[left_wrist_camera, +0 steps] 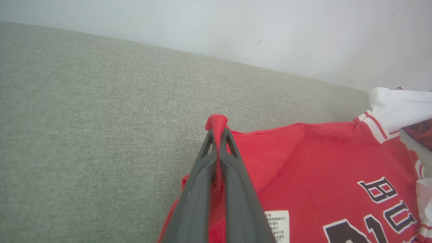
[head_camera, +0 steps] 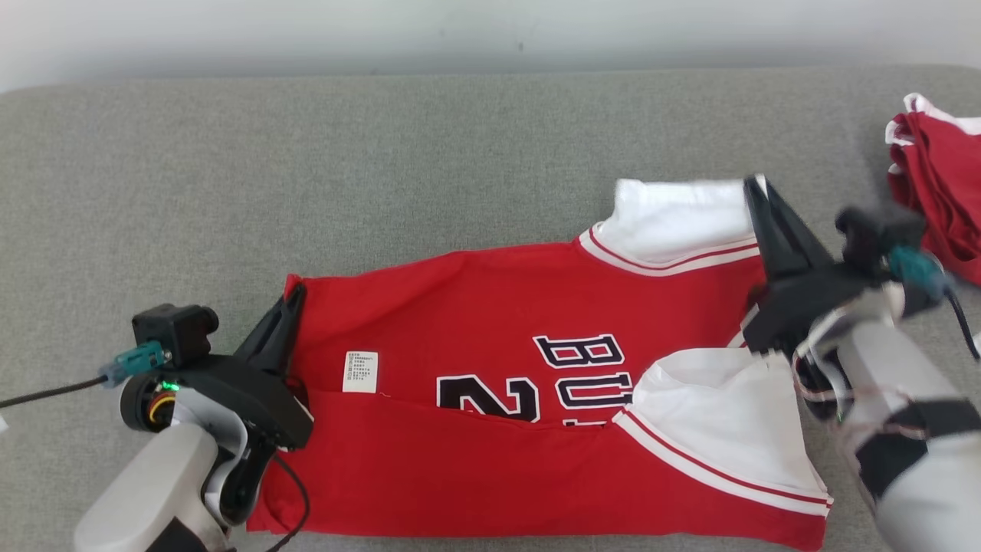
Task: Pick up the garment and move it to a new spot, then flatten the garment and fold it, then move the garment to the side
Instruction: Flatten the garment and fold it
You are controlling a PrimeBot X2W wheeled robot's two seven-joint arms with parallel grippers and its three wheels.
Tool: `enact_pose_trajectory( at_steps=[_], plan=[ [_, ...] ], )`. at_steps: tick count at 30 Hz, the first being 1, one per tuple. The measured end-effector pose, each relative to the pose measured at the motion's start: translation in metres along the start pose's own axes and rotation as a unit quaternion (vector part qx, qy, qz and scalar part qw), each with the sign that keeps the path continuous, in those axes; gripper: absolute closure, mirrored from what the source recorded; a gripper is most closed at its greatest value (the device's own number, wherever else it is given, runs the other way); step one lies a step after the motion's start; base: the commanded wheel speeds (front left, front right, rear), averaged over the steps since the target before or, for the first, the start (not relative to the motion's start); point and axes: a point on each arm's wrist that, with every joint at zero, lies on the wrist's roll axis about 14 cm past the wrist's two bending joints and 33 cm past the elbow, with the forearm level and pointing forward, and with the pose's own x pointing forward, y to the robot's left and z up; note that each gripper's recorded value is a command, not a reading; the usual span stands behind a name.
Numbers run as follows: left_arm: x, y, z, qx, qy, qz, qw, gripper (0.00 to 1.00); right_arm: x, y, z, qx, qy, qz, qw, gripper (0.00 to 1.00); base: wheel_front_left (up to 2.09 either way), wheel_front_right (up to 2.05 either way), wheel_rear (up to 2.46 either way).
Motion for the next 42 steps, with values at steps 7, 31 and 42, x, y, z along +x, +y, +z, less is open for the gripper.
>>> enact_pose_trajectory(
  at_steps=[7, 31, 42],
  plan=[
    [-0.016, -0.003, -0.009, -0.009, 0.000, 0.005, 1.000, 1.00, -0.056, 0.011, -0.020, 0.044, -0.004, 0.000, 0.999, 1.00, 0.00, 0.00, 0.00],
    [-0.048, 0.001, -0.035, -0.014, 0.002, 0.034, 0.999, 1.00, -0.143, 0.017, -0.071, 0.119, 0.038, -0.054, 0.991, 1.00, 0.00, 0.00, 0.00],
    [-0.067, 0.008, -0.012, -0.013, -0.061, 0.068, 0.996, 0.00, -0.145, 0.009, -0.054, 0.122, 0.008, -0.067, 0.990, 0.00, 0.00, 0.00, 0.00]
  ],
)
